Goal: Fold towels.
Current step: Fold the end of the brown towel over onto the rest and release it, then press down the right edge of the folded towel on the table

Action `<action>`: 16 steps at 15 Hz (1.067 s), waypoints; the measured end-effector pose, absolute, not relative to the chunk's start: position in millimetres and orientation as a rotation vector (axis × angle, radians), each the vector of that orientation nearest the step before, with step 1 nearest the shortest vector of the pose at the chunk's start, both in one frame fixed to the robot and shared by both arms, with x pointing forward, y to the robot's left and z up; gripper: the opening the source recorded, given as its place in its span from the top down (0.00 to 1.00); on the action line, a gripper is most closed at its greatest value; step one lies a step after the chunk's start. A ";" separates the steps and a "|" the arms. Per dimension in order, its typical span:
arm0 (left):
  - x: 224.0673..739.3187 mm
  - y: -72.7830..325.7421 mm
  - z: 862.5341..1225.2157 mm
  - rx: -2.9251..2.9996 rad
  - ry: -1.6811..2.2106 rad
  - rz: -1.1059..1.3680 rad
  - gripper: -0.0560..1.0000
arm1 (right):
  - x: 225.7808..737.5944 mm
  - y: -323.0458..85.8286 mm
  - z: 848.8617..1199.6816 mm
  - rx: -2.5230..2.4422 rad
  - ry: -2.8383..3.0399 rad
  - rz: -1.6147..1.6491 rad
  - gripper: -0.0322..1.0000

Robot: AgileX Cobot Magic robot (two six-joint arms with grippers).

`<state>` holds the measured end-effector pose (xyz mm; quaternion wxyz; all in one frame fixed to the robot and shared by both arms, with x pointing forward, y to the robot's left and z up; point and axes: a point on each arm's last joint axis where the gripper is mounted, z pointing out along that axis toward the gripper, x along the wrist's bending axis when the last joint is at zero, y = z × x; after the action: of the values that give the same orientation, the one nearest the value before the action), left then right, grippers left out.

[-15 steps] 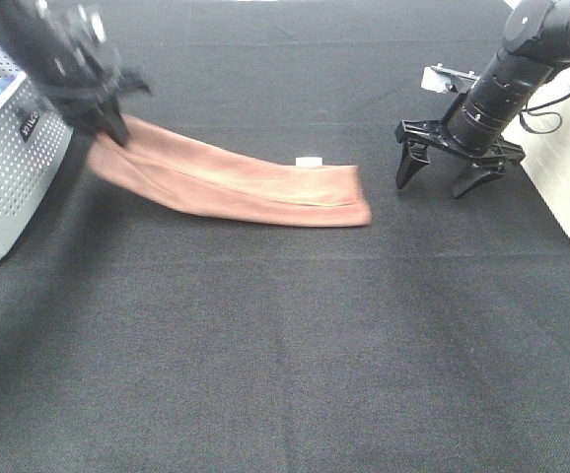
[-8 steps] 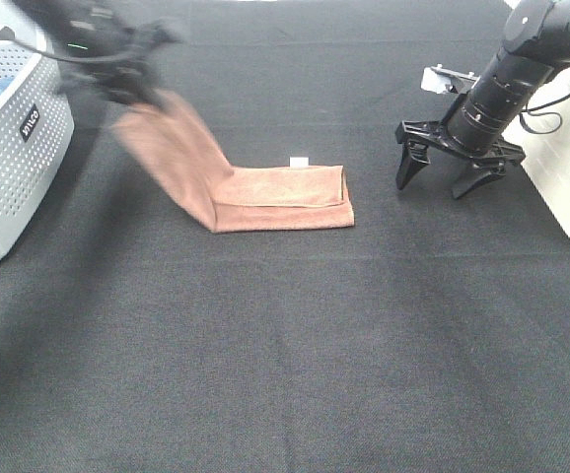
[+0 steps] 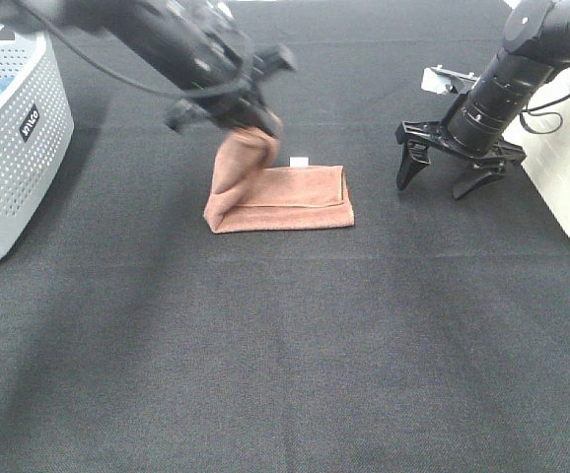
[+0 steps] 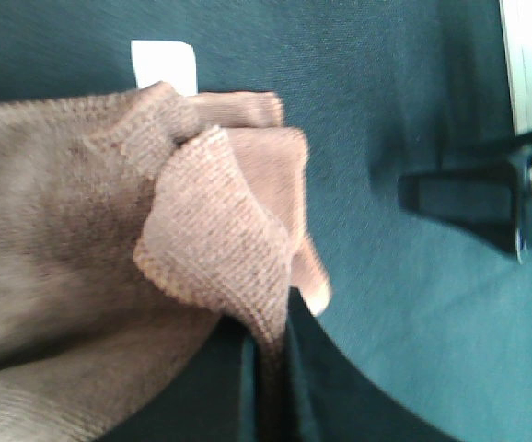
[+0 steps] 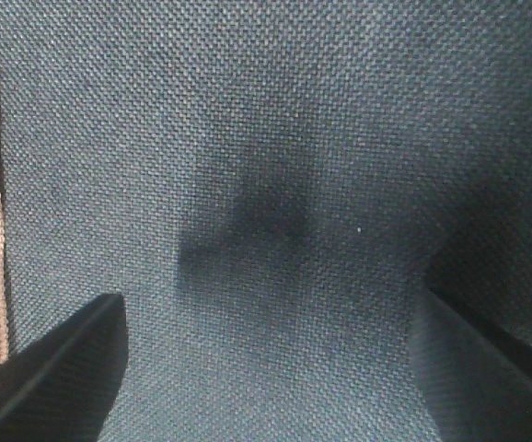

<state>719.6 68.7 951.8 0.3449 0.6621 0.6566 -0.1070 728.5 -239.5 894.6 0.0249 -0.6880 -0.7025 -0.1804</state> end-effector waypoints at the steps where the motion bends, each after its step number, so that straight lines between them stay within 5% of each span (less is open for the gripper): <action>1: 719.4 62.2 946.4 1.707 1.706 -0.274 0.92 | 728.2 -239.5 894.5 -2.126 -2.173 -0.554 0.20; 7: 717.5 33.1 920.8 1.602 1.718 -0.320 0.92 | 728.0 -239.5 894.5 -2.125 -2.172 -0.552 0.20; 11: 718.1 29.7 915.1 1.564 1.731 -0.344 0.73 | 728.0 -239.5 894.5 -2.125 -2.172 -0.552 0.20; 16: 717.7 26.6 917.3 1.513 1.731 -0.401 0.67 | 728.5 -239.6 894.6 -2.128 -2.174 -0.557 0.20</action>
<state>717.7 26.6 917.3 0.3931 0.5960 0.6821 -0.1579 728.5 -239.6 894.6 0.0246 -0.6879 -0.7027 -0.1801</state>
